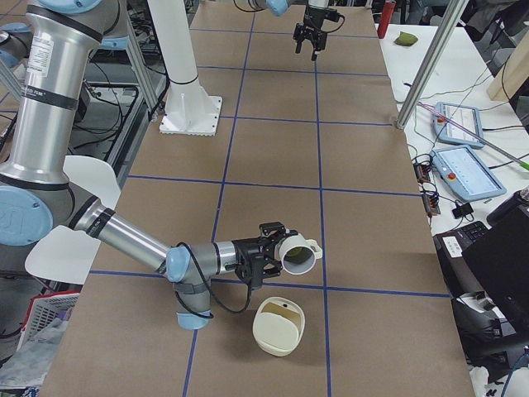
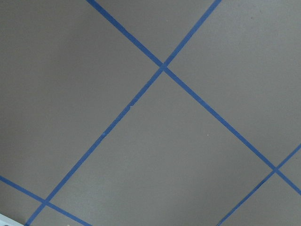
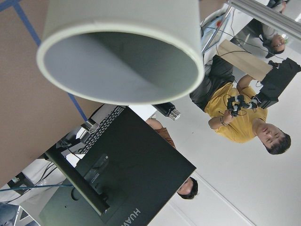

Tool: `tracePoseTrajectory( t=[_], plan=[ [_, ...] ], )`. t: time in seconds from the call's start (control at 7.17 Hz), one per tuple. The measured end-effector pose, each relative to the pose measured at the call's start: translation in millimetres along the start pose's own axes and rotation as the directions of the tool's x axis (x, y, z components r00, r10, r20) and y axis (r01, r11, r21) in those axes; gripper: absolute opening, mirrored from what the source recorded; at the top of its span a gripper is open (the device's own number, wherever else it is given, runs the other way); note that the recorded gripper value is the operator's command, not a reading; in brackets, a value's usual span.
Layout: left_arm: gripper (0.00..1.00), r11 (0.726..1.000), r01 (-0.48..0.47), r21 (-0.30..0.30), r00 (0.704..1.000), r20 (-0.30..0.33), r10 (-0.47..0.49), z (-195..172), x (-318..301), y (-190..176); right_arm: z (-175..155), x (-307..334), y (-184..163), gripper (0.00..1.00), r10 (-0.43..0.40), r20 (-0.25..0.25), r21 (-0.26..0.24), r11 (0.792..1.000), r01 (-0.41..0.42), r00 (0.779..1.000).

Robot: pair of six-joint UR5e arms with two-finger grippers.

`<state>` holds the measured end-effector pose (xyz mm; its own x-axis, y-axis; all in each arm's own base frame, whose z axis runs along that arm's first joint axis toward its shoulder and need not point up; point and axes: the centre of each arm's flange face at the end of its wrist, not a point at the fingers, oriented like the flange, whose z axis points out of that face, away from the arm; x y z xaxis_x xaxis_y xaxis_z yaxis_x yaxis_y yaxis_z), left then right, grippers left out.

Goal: Left arm hands cup to right arm to dump lemon

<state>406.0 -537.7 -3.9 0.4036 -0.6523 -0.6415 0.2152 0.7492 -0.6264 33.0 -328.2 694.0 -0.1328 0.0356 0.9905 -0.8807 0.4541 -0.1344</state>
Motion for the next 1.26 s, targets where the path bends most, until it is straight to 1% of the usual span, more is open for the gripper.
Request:
tracePoseTrajectory(
  t=[0.14, 0.42, 0.56, 0.98, 1.26],
  plan=[
    [1.00, 1.000, 0.001, 0.002, 1.000, -0.002, -0.001, -2, 0, -1, 7, -3, 0, 0.00, 0.074, 0.026, -0.015, 0.997, -0.074, 0.997],
    [1.00, 1.000, 0.005, 0.010, 1.000, -0.009, -0.005, -7, 1, -6, 11, 1, -2, 0.00, 0.173, 0.052, -0.034, 0.985, -0.172, 0.983],
    [1.00, 1.000, 0.008, 0.015, 1.000, -0.013, -0.008, -11, 1, -9, 9, 4, -4, 0.00, 0.214, 0.062, -0.034, 0.977, -0.212, 0.975],
    [1.00, 1.000, 0.010, 0.018, 1.000, -0.018, -0.010, -14, 1, -11, -7, 7, -23, 0.00, 0.302, 0.094, 0.019, 0.952, -0.305, 0.949],
    [1.00, 1.000, 0.008, 0.018, 1.000, -0.018, -0.008, -14, 1, -10, -16, 9, -33, 0.00, 0.353, 0.109, 0.053, 0.931, -0.360, 0.929]
  ],
)
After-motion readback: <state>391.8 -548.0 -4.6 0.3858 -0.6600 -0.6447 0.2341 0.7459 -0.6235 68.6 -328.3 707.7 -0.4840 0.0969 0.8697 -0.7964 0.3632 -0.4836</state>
